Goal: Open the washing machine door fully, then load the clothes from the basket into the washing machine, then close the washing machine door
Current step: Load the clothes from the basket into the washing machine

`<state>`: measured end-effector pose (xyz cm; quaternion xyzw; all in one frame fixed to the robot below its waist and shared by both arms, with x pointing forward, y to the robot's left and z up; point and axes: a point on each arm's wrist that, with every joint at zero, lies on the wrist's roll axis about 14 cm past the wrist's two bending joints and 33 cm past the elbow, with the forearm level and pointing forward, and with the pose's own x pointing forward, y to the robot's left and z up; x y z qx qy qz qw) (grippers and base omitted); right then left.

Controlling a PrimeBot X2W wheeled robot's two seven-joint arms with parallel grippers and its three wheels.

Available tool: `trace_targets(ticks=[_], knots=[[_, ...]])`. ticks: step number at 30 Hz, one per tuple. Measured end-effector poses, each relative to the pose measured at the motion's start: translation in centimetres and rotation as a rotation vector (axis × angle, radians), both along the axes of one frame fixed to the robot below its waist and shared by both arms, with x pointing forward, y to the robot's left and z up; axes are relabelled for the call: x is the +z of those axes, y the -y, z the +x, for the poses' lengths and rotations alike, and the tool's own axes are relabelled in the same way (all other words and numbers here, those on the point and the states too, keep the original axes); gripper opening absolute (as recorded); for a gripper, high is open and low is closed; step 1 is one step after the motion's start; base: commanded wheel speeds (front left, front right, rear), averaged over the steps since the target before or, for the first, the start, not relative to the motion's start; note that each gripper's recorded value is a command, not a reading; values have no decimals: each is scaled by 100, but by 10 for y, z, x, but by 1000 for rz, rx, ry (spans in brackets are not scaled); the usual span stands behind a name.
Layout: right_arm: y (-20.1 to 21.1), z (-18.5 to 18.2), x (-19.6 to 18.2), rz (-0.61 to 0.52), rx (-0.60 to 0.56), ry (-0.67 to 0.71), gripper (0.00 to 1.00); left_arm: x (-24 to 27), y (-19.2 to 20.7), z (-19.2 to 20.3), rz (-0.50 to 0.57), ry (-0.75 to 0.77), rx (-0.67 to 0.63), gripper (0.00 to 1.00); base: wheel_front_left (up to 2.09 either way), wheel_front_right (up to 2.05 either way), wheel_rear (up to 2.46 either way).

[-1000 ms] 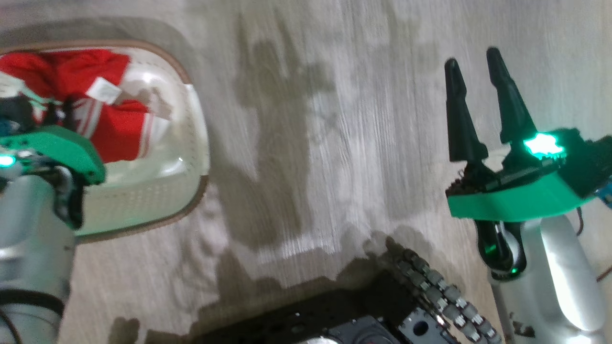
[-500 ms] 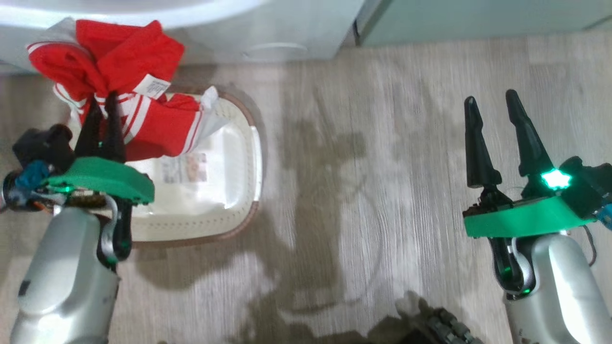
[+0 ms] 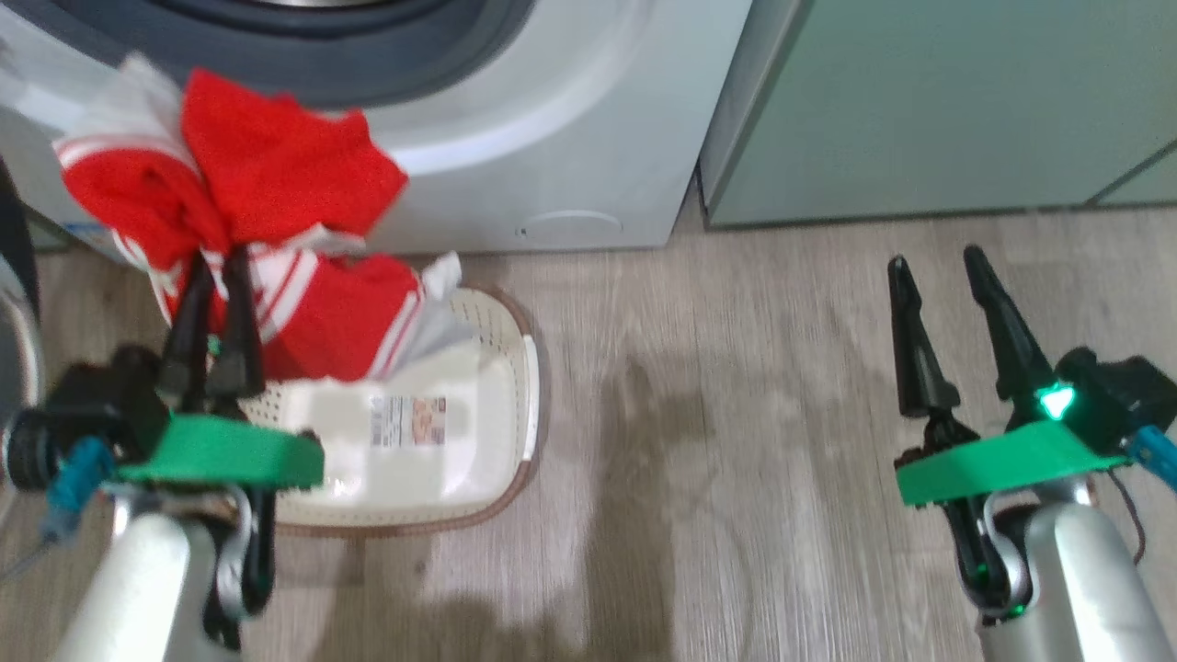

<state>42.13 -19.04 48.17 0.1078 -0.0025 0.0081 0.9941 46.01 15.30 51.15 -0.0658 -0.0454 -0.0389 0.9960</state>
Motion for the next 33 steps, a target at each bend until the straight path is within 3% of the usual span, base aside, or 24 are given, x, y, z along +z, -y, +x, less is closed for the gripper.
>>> trace_targets(ticks=[16,33], knots=[[6,-57,22,-15,-15,-3,100,15,12,-76,28,-22,-39,0,0,0,0],[-1,-77,40,-19,9,25,100,18,7,-101,40,-21,-20,0,0,0,0]])
